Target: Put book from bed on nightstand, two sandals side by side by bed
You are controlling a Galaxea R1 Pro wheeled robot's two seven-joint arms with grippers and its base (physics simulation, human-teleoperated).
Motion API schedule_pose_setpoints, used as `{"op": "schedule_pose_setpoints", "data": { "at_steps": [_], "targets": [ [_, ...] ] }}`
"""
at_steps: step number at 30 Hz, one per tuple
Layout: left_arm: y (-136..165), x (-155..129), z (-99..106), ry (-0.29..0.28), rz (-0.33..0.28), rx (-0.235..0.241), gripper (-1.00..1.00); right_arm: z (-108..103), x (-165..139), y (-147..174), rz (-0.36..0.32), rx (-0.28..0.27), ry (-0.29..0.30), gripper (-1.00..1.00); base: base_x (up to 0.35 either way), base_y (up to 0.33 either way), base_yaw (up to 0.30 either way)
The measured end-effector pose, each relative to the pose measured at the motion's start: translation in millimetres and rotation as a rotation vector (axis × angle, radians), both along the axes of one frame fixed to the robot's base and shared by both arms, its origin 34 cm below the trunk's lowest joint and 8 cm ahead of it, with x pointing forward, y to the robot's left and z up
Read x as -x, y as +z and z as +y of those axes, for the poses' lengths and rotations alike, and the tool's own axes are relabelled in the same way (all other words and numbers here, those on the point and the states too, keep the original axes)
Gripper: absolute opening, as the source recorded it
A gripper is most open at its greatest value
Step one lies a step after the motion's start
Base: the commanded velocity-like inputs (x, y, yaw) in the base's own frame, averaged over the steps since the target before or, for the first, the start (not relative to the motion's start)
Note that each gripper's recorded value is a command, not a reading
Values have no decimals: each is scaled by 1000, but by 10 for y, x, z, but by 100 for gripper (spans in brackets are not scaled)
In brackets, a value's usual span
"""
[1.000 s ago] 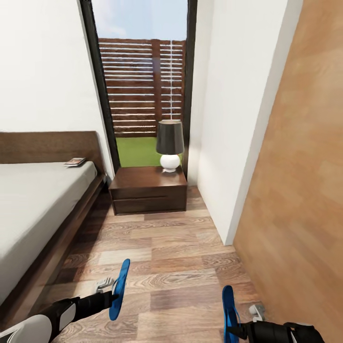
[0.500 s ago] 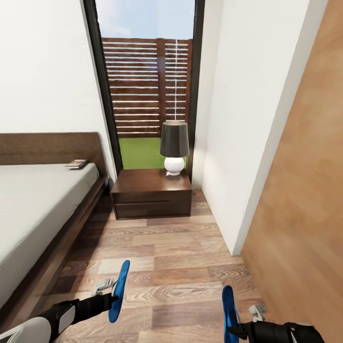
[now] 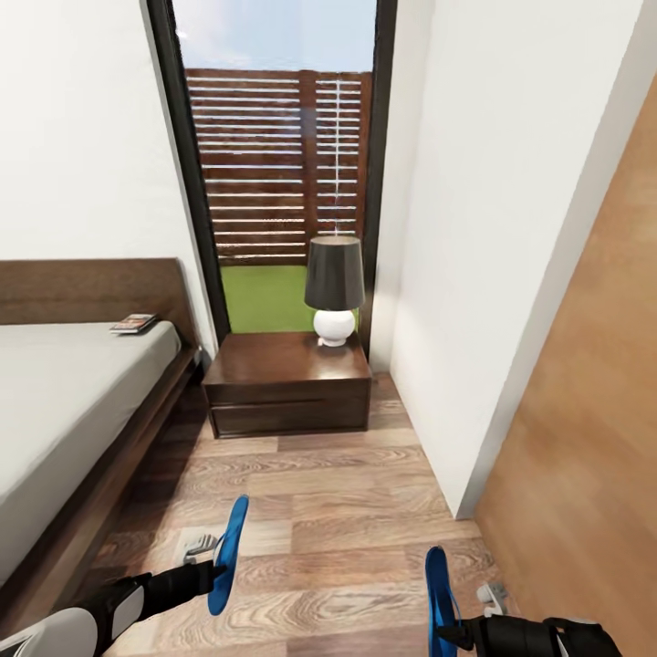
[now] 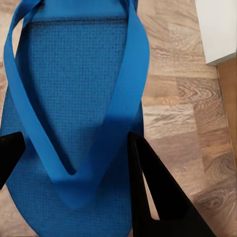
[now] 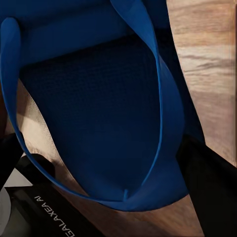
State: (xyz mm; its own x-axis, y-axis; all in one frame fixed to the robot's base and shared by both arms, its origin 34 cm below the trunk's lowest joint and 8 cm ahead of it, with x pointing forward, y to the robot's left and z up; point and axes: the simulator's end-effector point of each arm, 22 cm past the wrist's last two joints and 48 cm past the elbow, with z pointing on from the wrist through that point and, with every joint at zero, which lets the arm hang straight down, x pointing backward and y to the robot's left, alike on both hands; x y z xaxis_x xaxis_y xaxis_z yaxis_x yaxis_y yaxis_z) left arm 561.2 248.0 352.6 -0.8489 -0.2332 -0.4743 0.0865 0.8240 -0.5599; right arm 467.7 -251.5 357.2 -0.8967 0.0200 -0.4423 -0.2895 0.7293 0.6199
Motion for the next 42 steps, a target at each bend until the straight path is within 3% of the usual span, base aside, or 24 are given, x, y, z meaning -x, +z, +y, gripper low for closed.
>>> {"op": "schedule_pose_setpoints", "data": {
  "at_steps": [23, 42],
  "targets": [
    [-2, -1, 17, 2, -2, -3, -100, 2, 0, 0, 0, 0, 1, -100, 317, -87, 0],
    [-1, -3, 21, 3, -3, -3, -100, 5, 0, 0, 0, 0, 1, -100, 318, -6, 5]
  ]
}}
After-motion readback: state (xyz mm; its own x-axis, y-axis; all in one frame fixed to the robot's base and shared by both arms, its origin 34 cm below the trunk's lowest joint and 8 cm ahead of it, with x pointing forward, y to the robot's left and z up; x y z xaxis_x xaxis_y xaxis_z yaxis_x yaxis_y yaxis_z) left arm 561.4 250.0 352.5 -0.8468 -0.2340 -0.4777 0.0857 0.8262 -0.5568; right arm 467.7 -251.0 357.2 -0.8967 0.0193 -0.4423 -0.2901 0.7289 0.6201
